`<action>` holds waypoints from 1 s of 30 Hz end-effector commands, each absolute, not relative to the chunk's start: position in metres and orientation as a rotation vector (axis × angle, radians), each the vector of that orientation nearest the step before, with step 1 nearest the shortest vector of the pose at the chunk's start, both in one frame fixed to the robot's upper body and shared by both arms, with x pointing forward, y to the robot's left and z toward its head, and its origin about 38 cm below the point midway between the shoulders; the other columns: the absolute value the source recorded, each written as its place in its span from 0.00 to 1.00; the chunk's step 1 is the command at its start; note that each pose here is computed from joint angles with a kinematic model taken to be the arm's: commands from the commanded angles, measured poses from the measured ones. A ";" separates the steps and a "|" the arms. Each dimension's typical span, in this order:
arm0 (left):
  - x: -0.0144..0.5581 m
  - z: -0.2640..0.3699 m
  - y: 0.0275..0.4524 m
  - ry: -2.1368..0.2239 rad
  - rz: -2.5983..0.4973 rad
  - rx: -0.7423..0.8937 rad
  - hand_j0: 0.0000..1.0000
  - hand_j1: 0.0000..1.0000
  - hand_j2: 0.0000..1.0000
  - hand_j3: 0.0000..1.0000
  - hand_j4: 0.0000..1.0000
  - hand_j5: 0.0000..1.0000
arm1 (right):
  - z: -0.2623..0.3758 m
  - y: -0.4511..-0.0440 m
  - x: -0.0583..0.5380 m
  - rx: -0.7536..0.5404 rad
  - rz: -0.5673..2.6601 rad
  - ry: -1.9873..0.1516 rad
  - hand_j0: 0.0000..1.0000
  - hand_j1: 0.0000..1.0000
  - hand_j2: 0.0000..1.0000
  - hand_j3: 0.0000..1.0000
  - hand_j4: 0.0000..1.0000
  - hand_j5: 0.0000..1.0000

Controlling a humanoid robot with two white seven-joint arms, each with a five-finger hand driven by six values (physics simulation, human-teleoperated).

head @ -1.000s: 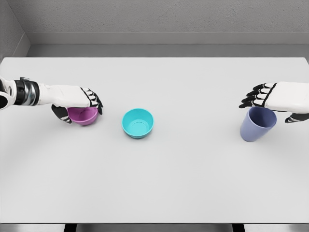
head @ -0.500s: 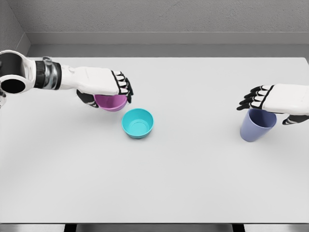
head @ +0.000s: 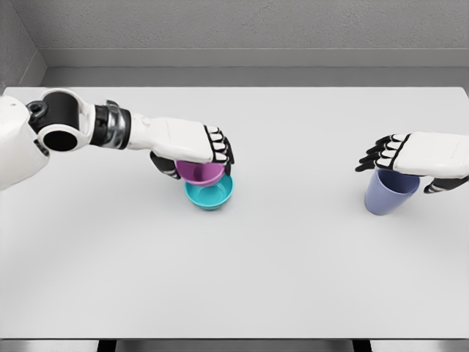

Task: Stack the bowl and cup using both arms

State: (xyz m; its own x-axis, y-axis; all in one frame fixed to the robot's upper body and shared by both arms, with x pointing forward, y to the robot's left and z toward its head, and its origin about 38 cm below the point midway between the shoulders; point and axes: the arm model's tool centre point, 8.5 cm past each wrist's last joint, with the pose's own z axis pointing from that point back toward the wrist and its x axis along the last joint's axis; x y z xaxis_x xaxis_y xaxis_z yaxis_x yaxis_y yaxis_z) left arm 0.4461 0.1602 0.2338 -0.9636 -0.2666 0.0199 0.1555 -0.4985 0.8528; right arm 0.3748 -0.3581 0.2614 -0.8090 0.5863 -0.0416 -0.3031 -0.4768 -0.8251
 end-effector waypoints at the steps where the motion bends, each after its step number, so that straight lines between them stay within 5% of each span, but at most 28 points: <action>1: 0.445 0.230 0.158 -1.412 -2.521 0.150 0.56 0.56 0.56 0.56 0.56 0.56 | 0.262 -0.359 0.375 -0.437 2.277 -1.186 1.00 1.00 1.00 1.00 1.00 1.00; 12: 0.441 0.222 0.151 -1.401 -2.540 0.120 0.60 0.60 0.60 0.60 0.60 0.60 | 0.257 -0.366 0.381 -0.455 2.257 -1.163 1.00 1.00 1.00 1.00 1.00 1.00; 25: 0.442 0.220 0.152 -1.397 -2.536 0.115 0.96 0.96 0.96 0.96 0.96 0.96 | 0.256 -0.366 0.381 -0.452 2.258 -1.161 1.00 1.00 1.00 1.00 1.00 1.00; 30: 0.441 0.220 0.148 -1.408 -2.535 0.106 0.99 0.99 0.99 0.99 0.99 0.99 | 0.255 -0.365 0.381 -0.449 2.259 -1.162 1.00 1.00 1.00 1.00 1.00 1.00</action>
